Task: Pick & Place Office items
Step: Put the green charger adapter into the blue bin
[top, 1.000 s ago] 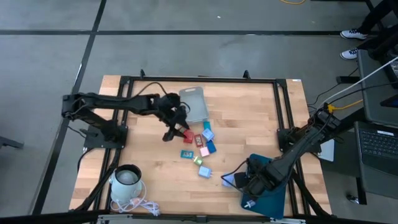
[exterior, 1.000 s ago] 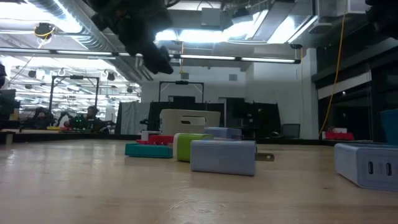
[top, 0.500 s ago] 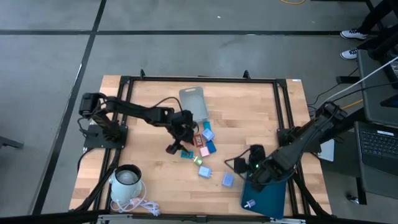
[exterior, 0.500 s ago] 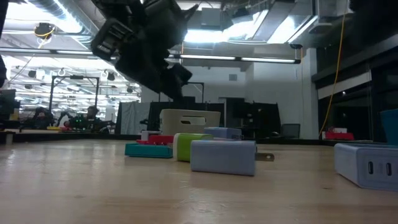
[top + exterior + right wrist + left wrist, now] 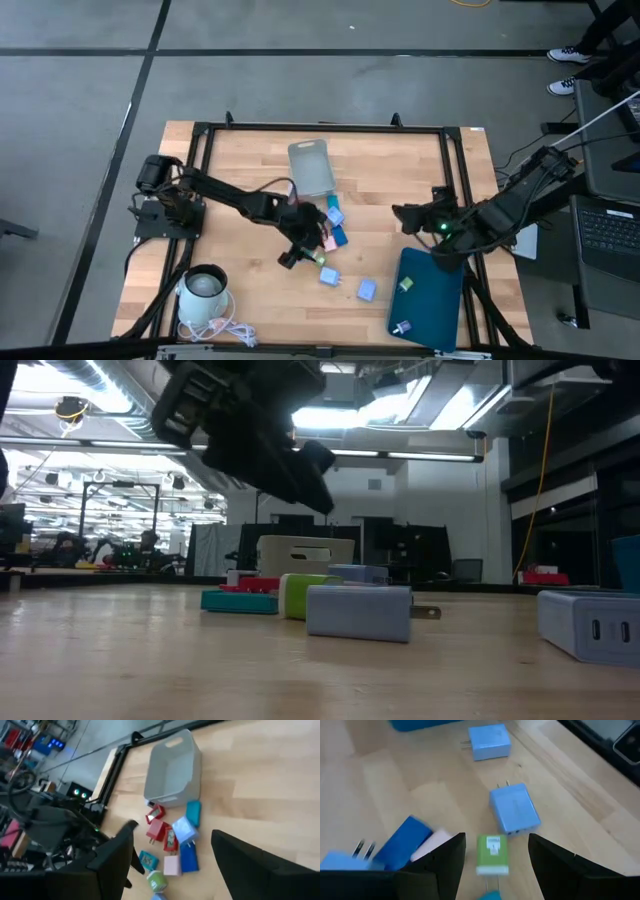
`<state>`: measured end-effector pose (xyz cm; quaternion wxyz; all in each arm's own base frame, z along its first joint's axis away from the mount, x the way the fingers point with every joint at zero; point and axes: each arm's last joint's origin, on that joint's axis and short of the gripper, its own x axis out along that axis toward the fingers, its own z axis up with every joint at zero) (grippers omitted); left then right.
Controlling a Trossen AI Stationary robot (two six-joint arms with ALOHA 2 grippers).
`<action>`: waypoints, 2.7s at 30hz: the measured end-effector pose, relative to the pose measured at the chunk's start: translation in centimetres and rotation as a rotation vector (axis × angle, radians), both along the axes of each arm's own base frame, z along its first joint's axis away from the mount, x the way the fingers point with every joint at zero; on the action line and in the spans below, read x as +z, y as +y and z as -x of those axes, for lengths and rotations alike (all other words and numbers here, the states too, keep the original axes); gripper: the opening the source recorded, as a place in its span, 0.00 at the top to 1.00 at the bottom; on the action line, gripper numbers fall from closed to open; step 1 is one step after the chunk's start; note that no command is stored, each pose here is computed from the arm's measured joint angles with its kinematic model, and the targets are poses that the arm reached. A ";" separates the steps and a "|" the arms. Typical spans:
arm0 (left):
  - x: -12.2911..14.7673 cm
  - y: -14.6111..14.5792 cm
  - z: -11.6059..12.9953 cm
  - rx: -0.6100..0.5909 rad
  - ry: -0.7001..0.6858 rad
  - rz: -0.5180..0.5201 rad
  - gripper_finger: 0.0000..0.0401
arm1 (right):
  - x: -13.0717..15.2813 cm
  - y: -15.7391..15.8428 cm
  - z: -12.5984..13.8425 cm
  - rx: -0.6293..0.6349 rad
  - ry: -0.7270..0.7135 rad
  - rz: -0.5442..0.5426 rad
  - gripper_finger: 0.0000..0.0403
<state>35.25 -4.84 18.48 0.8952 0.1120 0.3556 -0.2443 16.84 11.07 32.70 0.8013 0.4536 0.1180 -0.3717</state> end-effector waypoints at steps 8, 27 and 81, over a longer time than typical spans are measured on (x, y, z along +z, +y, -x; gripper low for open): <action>-4.0 -1.1 -2.9 0.060 0.197 -0.040 0.47 | 1.1 -0.9 1.1 0.083 0.025 0.089 0.32; -2.3 -0.4 -5.5 0.209 0.260 0.159 0.64 | 1.4 -0.8 1.0 0.056 -0.031 0.193 0.32; -0.6 -0.7 -24.5 0.137 -0.381 0.551 0.64 | 4.9 -3.2 4.8 0.009 -0.226 0.375 0.32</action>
